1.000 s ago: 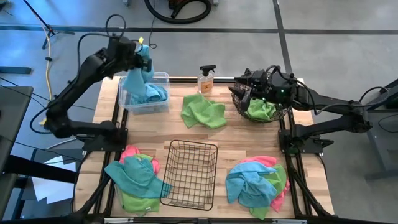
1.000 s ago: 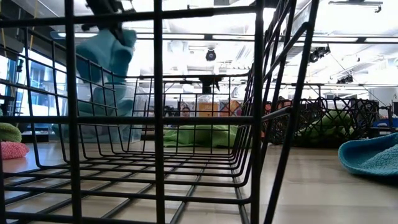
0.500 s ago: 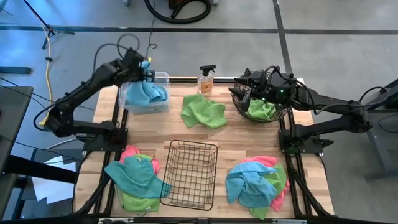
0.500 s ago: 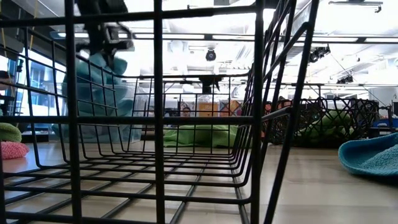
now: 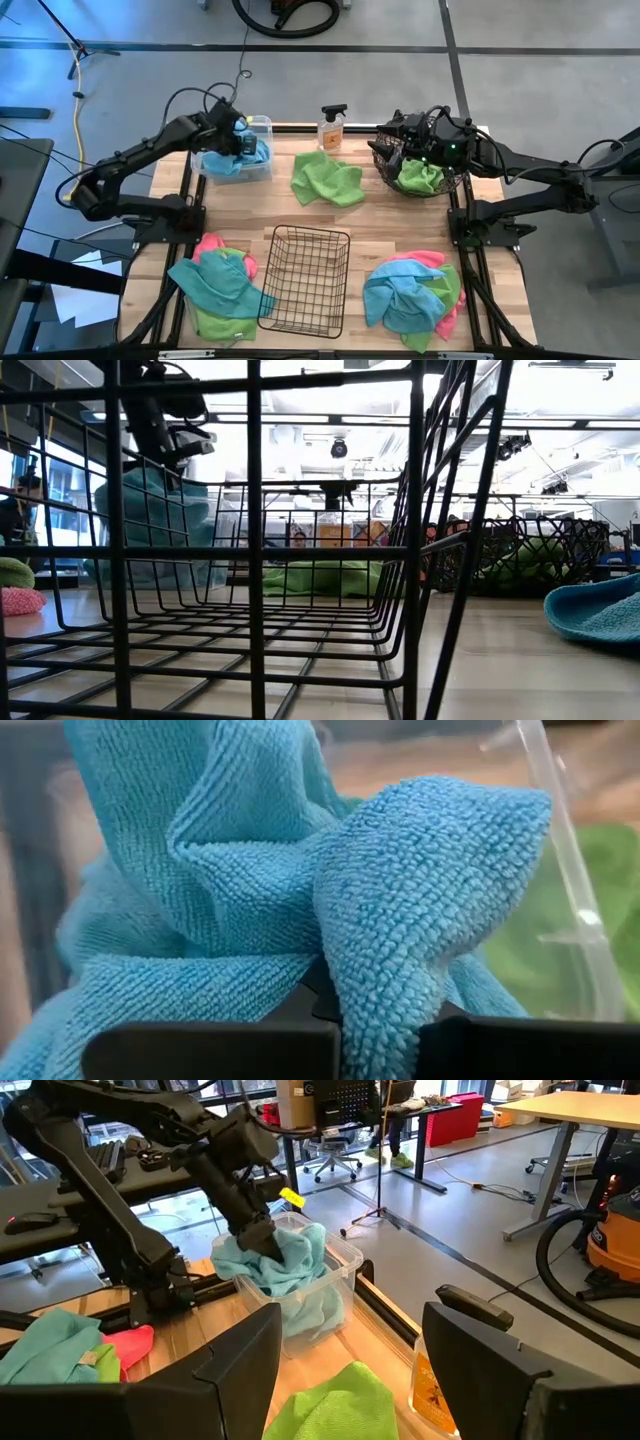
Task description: Sort microfiber towel by color & place in baskets
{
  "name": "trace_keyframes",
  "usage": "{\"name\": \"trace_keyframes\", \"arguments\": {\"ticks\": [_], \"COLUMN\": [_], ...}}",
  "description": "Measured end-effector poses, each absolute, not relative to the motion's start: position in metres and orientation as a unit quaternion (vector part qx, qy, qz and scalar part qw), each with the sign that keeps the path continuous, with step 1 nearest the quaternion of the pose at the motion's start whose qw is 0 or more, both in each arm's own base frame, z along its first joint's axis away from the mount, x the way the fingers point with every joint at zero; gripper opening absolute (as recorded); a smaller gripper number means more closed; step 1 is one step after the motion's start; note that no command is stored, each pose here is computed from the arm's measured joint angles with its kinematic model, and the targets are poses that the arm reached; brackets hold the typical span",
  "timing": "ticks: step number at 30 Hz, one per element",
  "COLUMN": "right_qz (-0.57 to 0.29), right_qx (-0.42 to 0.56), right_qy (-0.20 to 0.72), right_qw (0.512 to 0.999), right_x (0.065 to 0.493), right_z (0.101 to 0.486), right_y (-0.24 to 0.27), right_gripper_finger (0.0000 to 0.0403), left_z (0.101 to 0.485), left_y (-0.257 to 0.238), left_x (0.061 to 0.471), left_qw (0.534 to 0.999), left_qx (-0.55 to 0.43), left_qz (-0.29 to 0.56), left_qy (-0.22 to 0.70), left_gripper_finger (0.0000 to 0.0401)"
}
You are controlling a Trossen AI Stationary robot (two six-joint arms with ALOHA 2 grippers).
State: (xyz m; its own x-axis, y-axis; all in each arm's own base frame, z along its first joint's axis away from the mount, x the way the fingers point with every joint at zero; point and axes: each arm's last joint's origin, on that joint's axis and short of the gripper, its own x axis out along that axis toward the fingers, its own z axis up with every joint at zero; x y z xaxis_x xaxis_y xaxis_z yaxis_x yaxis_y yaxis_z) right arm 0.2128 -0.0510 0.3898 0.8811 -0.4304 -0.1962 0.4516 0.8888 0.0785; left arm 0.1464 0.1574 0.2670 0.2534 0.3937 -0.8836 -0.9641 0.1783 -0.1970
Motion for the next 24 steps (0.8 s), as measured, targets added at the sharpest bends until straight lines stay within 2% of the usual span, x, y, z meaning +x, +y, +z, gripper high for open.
{"name": "trace_keyframes", "arguments": {"ticks": [10,14,20,24], "right_qz": [-0.229,-0.230,-0.233,-0.236], "right_qx": [0.066,0.074,0.085,0.098], "right_qy": [0.091,0.103,0.129,0.138], "right_qw": [0.967,0.965,0.960,0.957], "right_x": [0.215,0.219,0.232,0.238], "right_z": [0.388,0.384,0.373,0.367], "right_y": [-0.051,-0.052,-0.055,-0.056], "right_gripper_finger": [0.0240,0.0240,0.0240,0.0240], "left_z": [0.280,0.272,0.254,0.242], "left_y": [0.218,0.243,0.266,0.263], "left_x": [0.142,0.149,0.163,0.170], "left_qw": [0.611,0.567,0.535,0.520], "left_qx": [-0.457,-0.478,-0.517,-0.506], "left_qz": [0.470,0.464,0.462,0.467], "left_qy": [0.444,0.484,0.484,0.505], "left_gripper_finger": [0.0000,0.0000,0.0000,0.0000]}}
